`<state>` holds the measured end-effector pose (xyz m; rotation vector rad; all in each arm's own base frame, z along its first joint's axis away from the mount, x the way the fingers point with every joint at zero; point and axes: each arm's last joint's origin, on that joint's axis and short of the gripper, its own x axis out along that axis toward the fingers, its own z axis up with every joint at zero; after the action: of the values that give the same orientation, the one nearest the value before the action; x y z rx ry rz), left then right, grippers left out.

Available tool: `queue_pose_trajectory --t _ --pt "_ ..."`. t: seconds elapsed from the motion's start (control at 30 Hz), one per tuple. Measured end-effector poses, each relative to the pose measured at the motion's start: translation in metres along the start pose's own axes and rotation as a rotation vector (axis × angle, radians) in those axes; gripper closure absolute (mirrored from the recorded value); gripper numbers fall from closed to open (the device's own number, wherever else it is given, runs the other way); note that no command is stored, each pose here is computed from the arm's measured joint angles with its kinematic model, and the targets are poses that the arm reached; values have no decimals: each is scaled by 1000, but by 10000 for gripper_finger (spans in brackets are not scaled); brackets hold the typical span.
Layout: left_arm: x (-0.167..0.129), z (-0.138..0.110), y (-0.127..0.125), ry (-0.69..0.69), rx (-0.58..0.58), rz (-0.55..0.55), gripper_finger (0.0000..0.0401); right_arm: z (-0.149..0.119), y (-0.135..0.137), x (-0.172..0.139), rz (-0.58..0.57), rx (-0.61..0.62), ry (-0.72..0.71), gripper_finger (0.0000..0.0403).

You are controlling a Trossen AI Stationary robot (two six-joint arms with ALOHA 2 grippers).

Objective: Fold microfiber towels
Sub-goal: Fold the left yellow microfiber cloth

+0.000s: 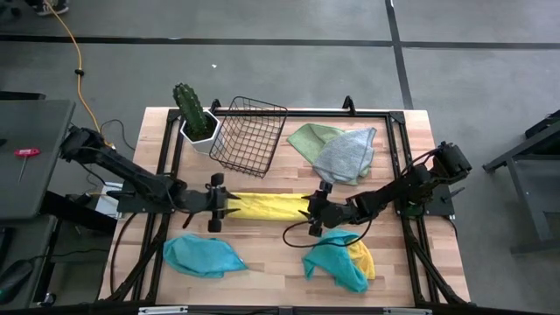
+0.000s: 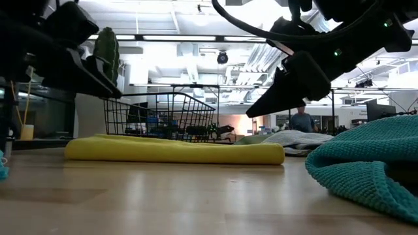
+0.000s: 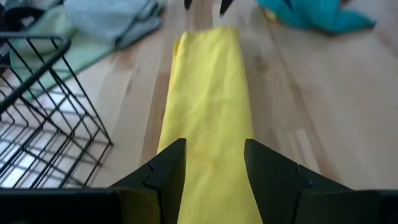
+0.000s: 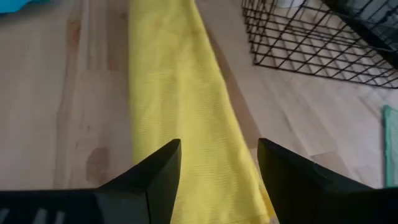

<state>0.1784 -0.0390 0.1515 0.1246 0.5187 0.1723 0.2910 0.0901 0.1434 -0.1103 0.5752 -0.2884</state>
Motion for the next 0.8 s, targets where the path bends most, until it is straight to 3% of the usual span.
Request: queue_pose_trajectory --t 0.23,0.57,0.8 --pt "0 -4 1 -27 -65 42 249 5 1 0 9 56 -45 199" --pt "0 -10 -2 45 -127 -82 249 6 1 0 11 108 -56 199" --pt "0 -4 9 255 -243 9 251 6 1 0 13 158 -55 199"
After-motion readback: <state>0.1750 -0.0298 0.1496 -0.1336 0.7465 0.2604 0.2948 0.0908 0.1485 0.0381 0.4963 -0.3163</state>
